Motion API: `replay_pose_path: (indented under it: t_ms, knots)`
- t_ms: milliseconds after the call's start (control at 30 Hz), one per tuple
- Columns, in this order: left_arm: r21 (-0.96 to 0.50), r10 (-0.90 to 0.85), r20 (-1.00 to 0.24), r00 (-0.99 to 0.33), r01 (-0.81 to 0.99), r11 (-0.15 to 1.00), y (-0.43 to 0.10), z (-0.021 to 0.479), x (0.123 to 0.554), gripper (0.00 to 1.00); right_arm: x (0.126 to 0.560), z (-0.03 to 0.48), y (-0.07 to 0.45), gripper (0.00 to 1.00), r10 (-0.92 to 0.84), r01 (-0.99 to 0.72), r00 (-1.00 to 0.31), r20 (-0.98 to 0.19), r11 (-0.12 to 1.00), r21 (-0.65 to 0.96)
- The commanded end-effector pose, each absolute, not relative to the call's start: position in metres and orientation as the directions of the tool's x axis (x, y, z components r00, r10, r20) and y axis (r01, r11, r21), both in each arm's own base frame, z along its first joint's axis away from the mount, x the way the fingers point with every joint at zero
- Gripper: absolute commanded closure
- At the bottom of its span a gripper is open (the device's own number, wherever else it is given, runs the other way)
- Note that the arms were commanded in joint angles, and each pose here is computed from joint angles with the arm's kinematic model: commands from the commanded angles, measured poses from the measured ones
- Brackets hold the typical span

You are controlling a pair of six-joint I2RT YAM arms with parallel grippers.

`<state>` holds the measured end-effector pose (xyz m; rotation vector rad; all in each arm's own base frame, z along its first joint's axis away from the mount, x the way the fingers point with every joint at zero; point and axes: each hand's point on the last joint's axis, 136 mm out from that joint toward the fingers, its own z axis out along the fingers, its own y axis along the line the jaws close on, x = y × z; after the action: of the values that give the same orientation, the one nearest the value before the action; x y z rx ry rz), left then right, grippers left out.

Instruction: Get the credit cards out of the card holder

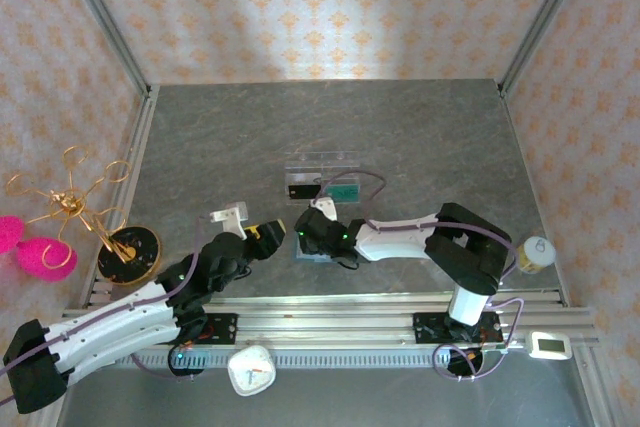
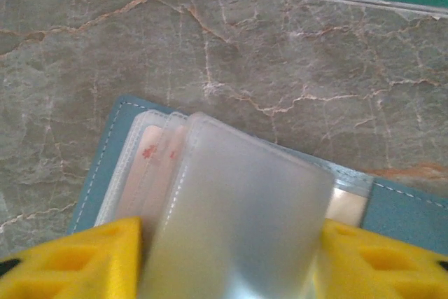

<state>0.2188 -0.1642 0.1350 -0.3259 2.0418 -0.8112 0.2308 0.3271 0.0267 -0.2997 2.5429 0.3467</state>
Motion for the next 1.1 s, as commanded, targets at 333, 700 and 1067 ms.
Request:
replay_pose_path:
  t_ms: [333,700,1067]
  knots:
    - [-0.703,-0.445,-0.59,-0.674,0.158,0.693,-0.212,0.11,0.221,0.84,0.217,0.023,0.315,0.76,-0.103,-0.284,-0.827,-0.552,0.925,0.251]
    - [-0.604,-0.314,-0.609,-0.729,0.17,0.779,-0.251,0.065,0.227,1.0,0.217,0.029,0.313,0.77,-0.016,-0.233,-0.828,-0.561,0.919,0.318]
    - [-0.444,-0.197,-0.502,-0.842,0.056,0.894,-0.23,-0.005,0.203,1.0,0.22,0.029,0.285,0.66,0.004,-0.175,-0.808,-0.589,0.953,0.247]
